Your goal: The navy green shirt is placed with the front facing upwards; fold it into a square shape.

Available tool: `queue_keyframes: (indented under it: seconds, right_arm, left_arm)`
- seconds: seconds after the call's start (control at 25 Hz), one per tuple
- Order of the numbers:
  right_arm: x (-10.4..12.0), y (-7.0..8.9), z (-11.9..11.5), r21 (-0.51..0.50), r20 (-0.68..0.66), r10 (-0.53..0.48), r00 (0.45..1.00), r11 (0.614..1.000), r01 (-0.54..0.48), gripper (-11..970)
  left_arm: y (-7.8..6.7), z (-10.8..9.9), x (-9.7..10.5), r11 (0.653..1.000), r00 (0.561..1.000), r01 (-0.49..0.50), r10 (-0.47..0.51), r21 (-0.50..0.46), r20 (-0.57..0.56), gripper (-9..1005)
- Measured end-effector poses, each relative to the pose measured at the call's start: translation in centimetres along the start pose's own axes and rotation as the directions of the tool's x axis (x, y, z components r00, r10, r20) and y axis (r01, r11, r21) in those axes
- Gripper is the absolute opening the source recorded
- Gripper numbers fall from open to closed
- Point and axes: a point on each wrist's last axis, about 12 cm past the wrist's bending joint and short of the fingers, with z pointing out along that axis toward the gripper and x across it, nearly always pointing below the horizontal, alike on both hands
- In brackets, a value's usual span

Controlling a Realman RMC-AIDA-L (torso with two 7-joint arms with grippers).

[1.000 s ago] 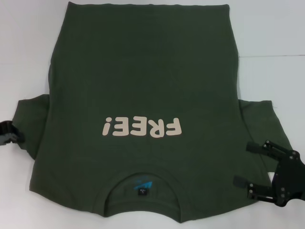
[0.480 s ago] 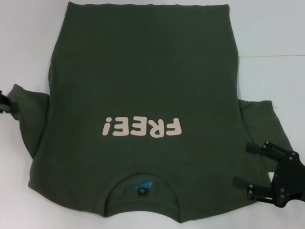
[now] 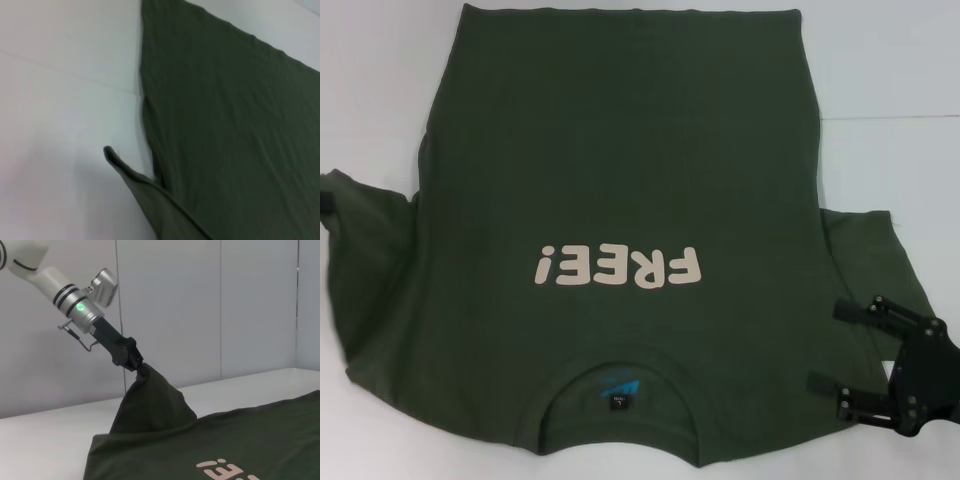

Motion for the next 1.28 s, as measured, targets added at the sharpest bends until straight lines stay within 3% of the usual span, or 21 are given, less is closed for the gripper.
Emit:
queue_keyframes:
  seconds: [0.4,0.6,1.0,1.28]
  right_arm:
    - [-0.1,0.0,0.0,-0.008,0.005,-0.003,1.000,1.000,0.003,924]
    - [-0.1,0.1,0.0,-0.009,0.007,0.001,1.000,1.000,-0.001,925]
    - [-0.1,0.2,-0.1,-0.012,0.006,0.004,1.000,1.000,-0.004,925]
    - [0.0,0.4,-0.2,-0.014,0.010,0.006,1.000,1.000,-0.006,925]
  left_arm:
    - [-1.3,-0.6,-1.4,0.999,0.999,-0.043,0.043,0.013,0.019,45]
    - [-2.6,0.8,-0.4,0.996,0.999,-0.046,0.047,0.072,-0.020,48]
    - [-7.3,5.9,2.4,0.981,0.991,-0.085,0.102,0.173,-0.090,54]
    - [-7.6,8.5,4.4,0.983,0.993,-0.050,0.068,0.176,-0.100,58]
